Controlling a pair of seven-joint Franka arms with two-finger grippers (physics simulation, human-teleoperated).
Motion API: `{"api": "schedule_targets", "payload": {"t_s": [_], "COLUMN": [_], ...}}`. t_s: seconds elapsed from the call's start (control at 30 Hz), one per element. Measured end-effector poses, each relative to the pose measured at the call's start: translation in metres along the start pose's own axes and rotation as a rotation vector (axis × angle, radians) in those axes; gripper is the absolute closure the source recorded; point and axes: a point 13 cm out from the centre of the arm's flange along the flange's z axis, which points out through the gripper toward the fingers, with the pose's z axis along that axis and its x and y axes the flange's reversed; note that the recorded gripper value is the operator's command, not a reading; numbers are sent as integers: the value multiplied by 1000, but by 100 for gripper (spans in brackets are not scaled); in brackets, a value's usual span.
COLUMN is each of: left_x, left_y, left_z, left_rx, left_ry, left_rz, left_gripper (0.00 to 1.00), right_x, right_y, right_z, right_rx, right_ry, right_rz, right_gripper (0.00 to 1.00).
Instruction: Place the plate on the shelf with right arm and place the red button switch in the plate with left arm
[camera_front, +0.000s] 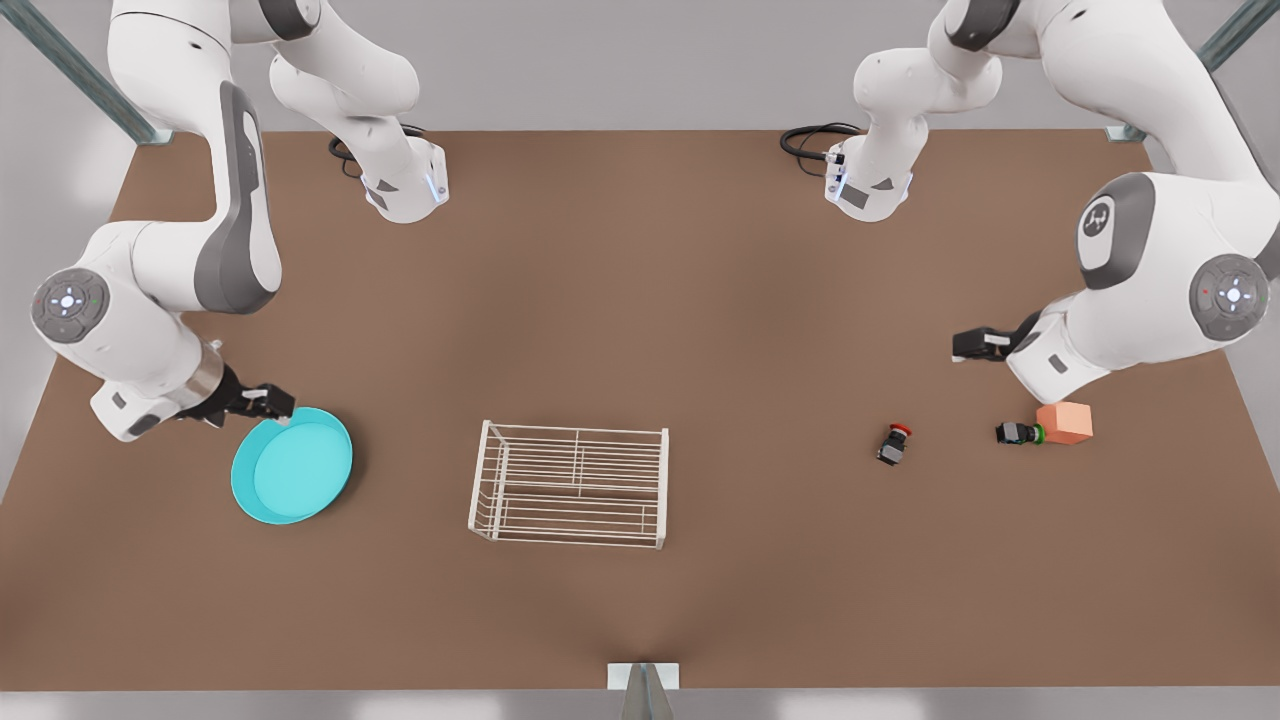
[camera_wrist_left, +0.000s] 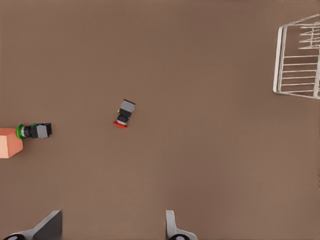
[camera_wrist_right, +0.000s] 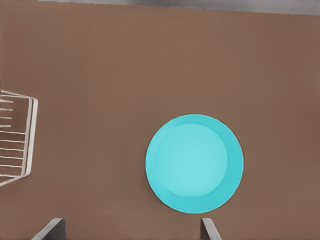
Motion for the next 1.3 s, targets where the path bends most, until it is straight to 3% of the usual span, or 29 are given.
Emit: {"api": "schedule_targets", "payload": {"t_s": [0.13, 0.33, 0.53, 0.77, 1.07, 1.3], "left_x": [-8, 4, 8, 8, 8, 8], "left_y": [0, 28, 23, 24, 24, 24], "left_z": [2, 28, 35, 36, 36, 36], "left_rx": [-13, -4, -1, -1, -1, -3], "left_ry": [-22, 48, 67, 68, 67, 67], "left_rz": [-20, -96, -110, -128, -143, -150], "left_gripper": [0, 0, 0, 0, 0, 0], "right_x": [-13, -10, -1, -20, -11, 8], "right_y": [-14, -100, -123, -181, -193, -201], "right_z": [12, 87, 160, 204, 255, 299], "right_rx": [-1, -115, -161, -141, -326, -361], "right_ry": [-29, 41, 126, 115, 115, 147], "right_rz": [15, 165, 50, -12, -10, -51], "right_gripper": [0, 0, 0, 0, 0, 3]}}
